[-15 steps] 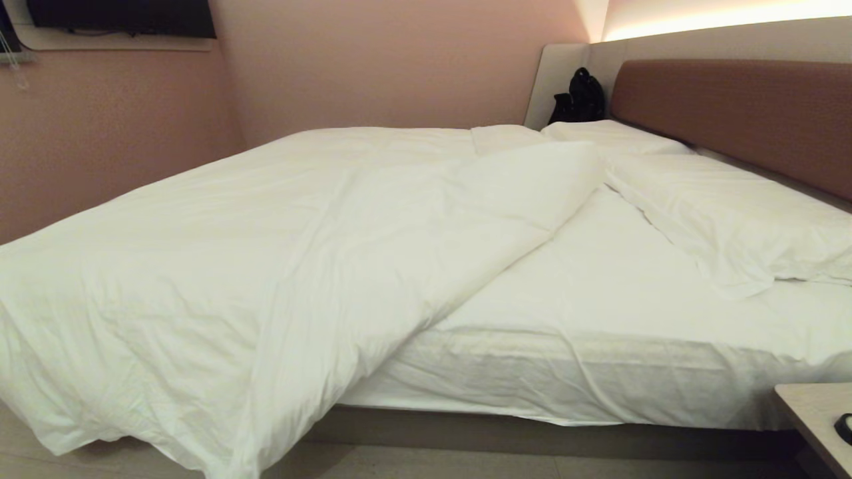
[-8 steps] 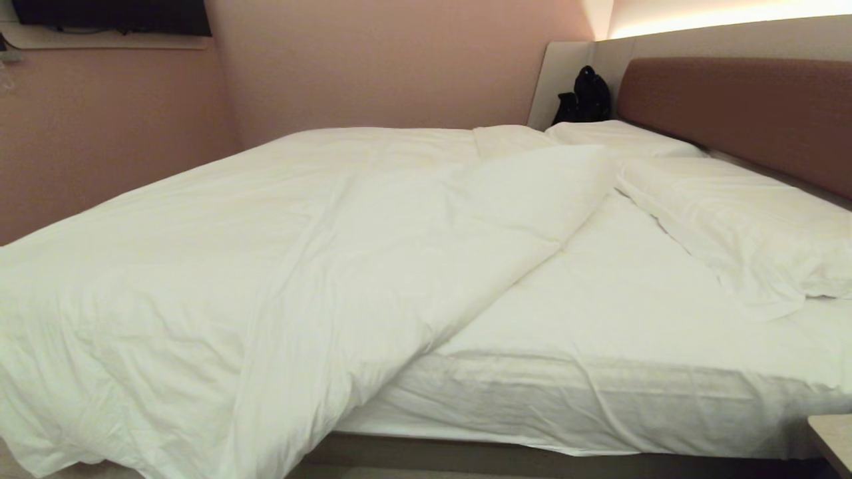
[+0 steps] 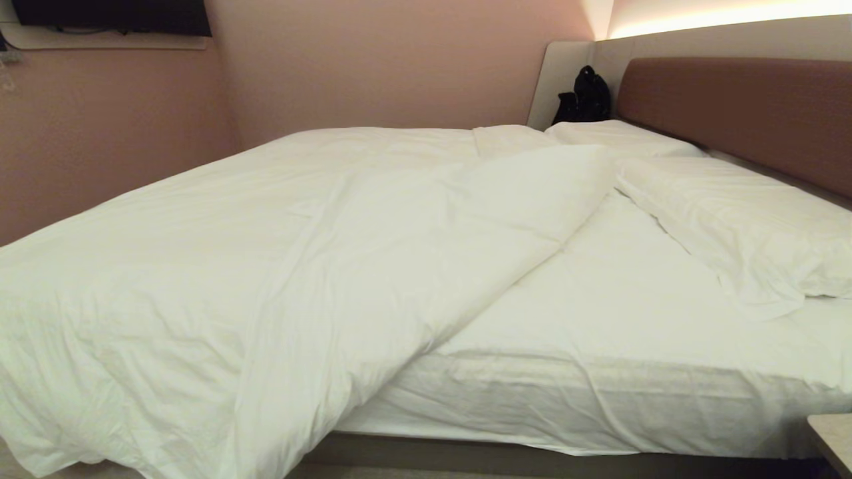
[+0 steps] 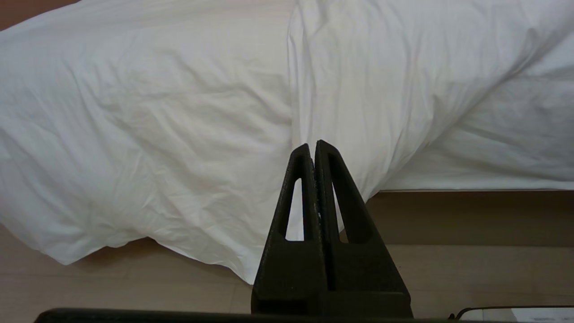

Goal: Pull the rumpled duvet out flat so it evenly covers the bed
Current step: Hold the folded corner of the quilt

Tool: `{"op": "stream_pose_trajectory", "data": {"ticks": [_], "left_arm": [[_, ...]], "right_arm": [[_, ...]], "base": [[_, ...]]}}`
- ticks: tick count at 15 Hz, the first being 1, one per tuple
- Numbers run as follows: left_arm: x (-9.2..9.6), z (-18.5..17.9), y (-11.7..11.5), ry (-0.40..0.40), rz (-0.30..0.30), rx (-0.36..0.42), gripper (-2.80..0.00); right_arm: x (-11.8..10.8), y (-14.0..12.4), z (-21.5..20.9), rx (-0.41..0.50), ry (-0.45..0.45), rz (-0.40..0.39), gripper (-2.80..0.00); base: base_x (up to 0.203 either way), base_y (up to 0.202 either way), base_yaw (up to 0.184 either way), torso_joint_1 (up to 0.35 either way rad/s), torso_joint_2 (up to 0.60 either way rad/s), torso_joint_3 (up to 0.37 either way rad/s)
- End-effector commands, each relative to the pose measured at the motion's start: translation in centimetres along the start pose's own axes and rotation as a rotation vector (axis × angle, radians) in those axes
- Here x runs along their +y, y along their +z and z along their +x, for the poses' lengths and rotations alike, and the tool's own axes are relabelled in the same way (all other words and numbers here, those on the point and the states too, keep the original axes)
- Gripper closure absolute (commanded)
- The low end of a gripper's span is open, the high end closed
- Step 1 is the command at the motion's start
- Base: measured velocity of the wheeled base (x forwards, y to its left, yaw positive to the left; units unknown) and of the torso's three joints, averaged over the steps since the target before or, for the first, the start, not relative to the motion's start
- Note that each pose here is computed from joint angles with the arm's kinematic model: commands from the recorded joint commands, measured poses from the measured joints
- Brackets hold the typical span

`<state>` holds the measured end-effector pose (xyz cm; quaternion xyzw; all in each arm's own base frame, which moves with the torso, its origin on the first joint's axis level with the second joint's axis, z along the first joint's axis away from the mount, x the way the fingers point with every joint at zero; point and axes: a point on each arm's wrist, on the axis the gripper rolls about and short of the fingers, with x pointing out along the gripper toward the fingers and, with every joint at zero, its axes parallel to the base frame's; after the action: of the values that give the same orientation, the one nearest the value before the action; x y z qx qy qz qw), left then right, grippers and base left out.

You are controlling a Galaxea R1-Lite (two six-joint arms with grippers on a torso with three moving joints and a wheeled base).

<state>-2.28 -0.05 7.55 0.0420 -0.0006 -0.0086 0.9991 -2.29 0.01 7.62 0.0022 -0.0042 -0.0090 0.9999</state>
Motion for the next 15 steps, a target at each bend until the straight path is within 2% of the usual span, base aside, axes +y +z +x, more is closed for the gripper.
{"op": "stream_pose_trajectory", "data": {"ticks": [1, 10, 13, 15], "left_arm": [[0.0, 0.0, 0.0, -0.004, 0.000, 0.003, 0.00], [0.0, 0.0, 0.0, -0.001, 0.002, -0.001, 0.00], [0.1, -0.4, 1.3, -0.007, -0.007, -0.035, 0.00], [0.1, -1.1, 2.9, -0.046, -0.038, -0.052, 0.00]], "right_arm": [[0.0, 0.0, 0.0, 0.001, 0.000, 0.000, 0.00], [0.0, 0.0, 0.0, 0.001, 0.000, 0.000, 0.00], [0.0, 0.0, 0.0, 0.001, 0.000, 0.000, 0.00], [0.0, 0.0, 0.0, 0.001, 0.000, 0.000, 0.00]], "base": [[0.000, 0.000, 0.000, 0.000, 0.00, 0.000], [0.000, 0.000, 0.000, 0.000, 0.00, 0.000], [0.000, 0.000, 0.000, 0.000, 0.00, 0.000], [0.000, 0.000, 0.000, 0.000, 0.00, 0.000]]}}
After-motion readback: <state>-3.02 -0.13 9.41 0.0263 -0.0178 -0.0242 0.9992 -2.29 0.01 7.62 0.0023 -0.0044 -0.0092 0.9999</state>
